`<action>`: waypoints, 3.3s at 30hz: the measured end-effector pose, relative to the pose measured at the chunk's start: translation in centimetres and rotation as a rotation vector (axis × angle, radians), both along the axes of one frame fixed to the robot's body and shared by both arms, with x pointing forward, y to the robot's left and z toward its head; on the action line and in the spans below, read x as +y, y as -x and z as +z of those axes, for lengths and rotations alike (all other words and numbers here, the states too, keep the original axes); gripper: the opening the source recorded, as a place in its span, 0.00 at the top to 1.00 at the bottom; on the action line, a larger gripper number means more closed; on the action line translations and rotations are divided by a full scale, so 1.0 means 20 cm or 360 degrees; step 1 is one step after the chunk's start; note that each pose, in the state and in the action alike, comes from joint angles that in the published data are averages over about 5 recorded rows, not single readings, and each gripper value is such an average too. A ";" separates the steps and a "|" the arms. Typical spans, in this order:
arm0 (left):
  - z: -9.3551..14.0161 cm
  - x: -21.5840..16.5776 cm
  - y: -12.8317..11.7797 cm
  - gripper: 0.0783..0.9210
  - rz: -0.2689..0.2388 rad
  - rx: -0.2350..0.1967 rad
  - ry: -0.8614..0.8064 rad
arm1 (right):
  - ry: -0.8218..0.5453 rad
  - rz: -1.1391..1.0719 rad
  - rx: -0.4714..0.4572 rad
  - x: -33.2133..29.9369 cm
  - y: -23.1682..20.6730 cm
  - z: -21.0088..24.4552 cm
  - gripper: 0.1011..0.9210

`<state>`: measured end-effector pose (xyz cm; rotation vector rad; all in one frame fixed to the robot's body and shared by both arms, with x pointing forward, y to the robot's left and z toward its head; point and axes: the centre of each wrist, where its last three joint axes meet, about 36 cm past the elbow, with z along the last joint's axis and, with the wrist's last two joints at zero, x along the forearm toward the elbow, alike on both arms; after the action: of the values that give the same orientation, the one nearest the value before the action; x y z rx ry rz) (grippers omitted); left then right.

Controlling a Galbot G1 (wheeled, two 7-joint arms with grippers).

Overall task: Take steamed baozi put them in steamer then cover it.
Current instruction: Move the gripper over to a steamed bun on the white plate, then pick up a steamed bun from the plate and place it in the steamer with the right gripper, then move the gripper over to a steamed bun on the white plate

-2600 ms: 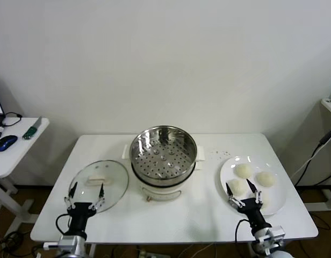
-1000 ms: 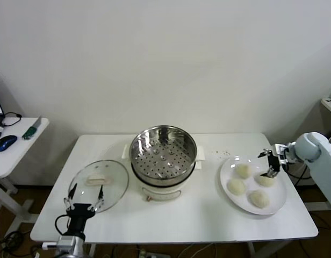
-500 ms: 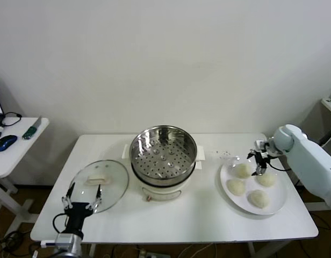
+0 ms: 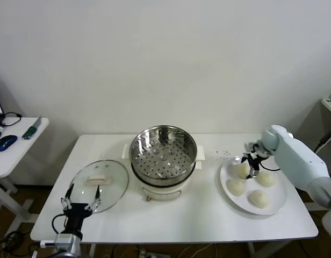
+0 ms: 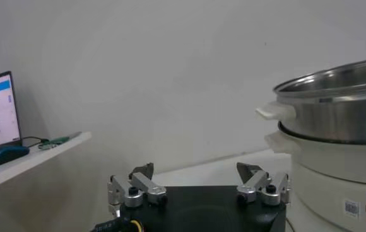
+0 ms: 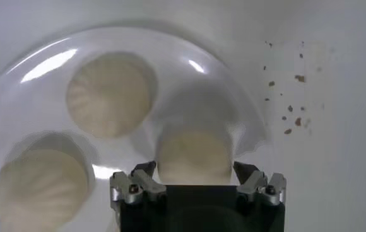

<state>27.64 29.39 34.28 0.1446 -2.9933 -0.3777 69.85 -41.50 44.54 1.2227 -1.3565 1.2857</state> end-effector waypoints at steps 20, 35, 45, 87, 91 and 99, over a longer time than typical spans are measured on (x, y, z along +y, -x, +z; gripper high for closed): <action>0.00 -0.01 0.02 0.12 -0.0008 0.0005 -0.0005 | 0.0060 0.0210 -0.0065 0.11 -0.11 0.26 0.32; -0.01 -0.03 0.05 0.12 -0.0024 0.0027 0.0005 | 0.0256 0.0965 -0.0335 0.83 -0.27 1.09 0.31; 0.00 -0.04 0.06 0.12 -0.0037 0.0031 0.0004 | 0.0420 0.1553 -0.0414 1.45 -0.20 1.31 0.31; 0.03 -0.01 0.08 0.12 -0.0034 0.0028 -0.0017 | 0.0641 0.2247 -0.0280 2.23 -0.05 0.70 0.13; 0.03 -0.02 0.08 0.12 -0.0035 0.0025 -0.0018 | 0.0649 0.2242 -0.0284 2.21 -0.05 0.74 0.12; 0.04 -0.01 0.09 0.12 -0.0035 0.0021 -0.0023 | 0.0603 0.2134 -0.0317 2.08 -0.06 0.92 0.12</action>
<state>25.78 29.11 35.13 0.1103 -2.9821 -0.4014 71.06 0.03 62.95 1.7884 -0.1916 2.4495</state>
